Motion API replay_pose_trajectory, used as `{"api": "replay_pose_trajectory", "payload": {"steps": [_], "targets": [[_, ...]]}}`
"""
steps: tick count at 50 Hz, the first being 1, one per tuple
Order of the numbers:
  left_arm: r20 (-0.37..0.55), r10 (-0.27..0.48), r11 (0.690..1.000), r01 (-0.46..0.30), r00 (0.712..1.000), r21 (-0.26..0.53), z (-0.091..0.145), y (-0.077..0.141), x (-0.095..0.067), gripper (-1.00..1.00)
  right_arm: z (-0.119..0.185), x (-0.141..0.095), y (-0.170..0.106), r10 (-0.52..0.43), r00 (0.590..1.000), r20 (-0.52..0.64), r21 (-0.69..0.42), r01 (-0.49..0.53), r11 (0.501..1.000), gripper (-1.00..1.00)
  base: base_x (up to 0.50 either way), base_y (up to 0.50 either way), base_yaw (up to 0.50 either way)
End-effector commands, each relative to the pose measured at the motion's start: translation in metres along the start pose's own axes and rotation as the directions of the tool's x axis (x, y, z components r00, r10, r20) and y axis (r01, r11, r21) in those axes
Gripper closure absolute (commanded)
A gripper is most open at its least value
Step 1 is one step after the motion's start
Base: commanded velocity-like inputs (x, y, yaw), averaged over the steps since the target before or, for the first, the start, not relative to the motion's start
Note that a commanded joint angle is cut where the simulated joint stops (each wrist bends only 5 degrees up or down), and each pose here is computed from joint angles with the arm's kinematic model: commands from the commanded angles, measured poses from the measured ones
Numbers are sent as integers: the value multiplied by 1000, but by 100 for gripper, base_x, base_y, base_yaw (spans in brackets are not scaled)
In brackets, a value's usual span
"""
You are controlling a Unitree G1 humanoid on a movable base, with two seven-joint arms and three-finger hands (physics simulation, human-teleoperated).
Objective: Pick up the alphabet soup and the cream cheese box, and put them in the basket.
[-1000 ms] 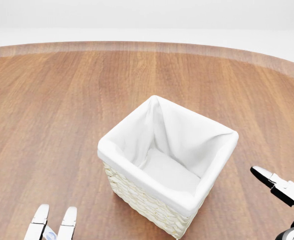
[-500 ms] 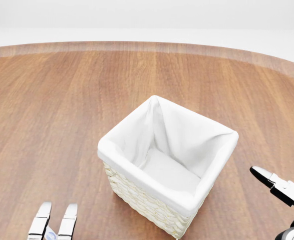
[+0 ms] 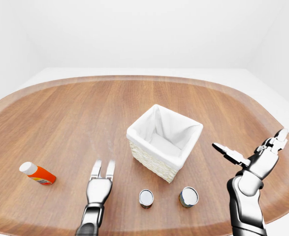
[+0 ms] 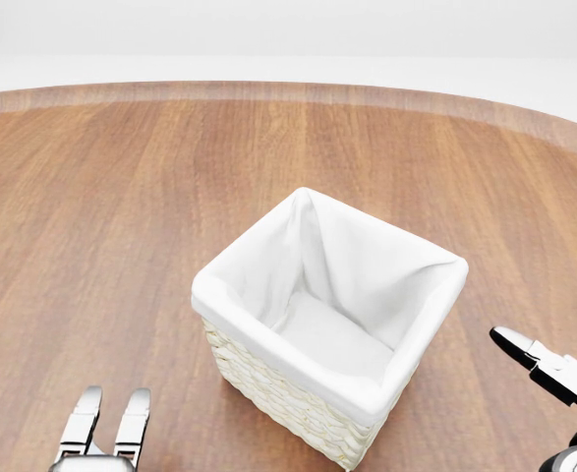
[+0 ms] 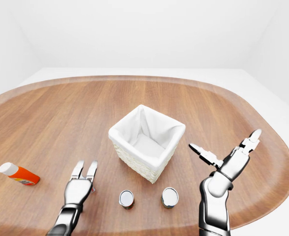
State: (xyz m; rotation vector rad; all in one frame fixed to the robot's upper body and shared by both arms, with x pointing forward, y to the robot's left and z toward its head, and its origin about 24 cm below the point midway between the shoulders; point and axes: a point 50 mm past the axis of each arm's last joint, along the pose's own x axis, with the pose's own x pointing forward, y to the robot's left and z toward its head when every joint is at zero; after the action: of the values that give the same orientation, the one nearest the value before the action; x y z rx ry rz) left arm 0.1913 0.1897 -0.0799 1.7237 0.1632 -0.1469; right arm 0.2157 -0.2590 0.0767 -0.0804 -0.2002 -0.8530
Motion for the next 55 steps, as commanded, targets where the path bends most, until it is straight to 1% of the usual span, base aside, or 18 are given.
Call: {"api": "replay_pose_trajectory", "payload": {"steps": [1, 15, 18, 21, 22, 26, 29, 39, 54, 55], "targets": [[-12, -59, 998, 59, 998, -14, -1, -11, 9, -100, 0, 0, 0, 1, 1000, 0, 0, -1, 1000, -100, 0, 0, 0], [-39, -137, 990, 136, 990, -33, -5, -17, 23, -100, -1, 0, 0, 2, 1000, -1, -3, -2, 1000, -100, 0, 0, 0], [-47, -168, 985, 167, 985, -36, -6, -20, 26, -100, 0, 0, 0, 2, 1000, -1, -3, -2, 1000, -100, 0, 0, 0], [-52, -195, 980, 193, 979, -39, -6, -23, 26, -100, -1, 0, 1, 2, 1000, -1, -3, -2, 1000, -100, 0, 0, 0], [-54, -217, 976, 215, 975, -38, -6, -26, 25, -100, -1, 0, 0, 2, 1000, 0, -2, -2, 1000, -100, 0, 0, 0], [-59, -259, 966, 257, 964, -36, -7, -31, 23, -100, -1, 0, 1, 2, 1000, 0, -1, -2, 1000, -100, 0, 0, 0], [-56, -279, 960, 278, 959, -31, -6, -33, 22, -100, -1, 0, 0, 1, 1000, 0, 0, -1, 1000, -100, 0, 0, 0], [-61, -313, 950, 312, 948, -30, -6, -37, 20, -100, 0, 0, 1, 2, 1000, 1, -1, -2, 1000, -100, 0, 0, 0], [-52, -338, 941, 338, 940, -21, -4, -41, 16, -100, 0, 0, 0, 1, 1000, 1, -1, -1, 1000, -100, 0, 0, 0], [-53, -340, 940, 339, 939, -21, -4, -41, 16, -84, 0, 0, 0, 2, 1000, 2, -2, -2, 1000, -100, 0, 0, 0]]}}
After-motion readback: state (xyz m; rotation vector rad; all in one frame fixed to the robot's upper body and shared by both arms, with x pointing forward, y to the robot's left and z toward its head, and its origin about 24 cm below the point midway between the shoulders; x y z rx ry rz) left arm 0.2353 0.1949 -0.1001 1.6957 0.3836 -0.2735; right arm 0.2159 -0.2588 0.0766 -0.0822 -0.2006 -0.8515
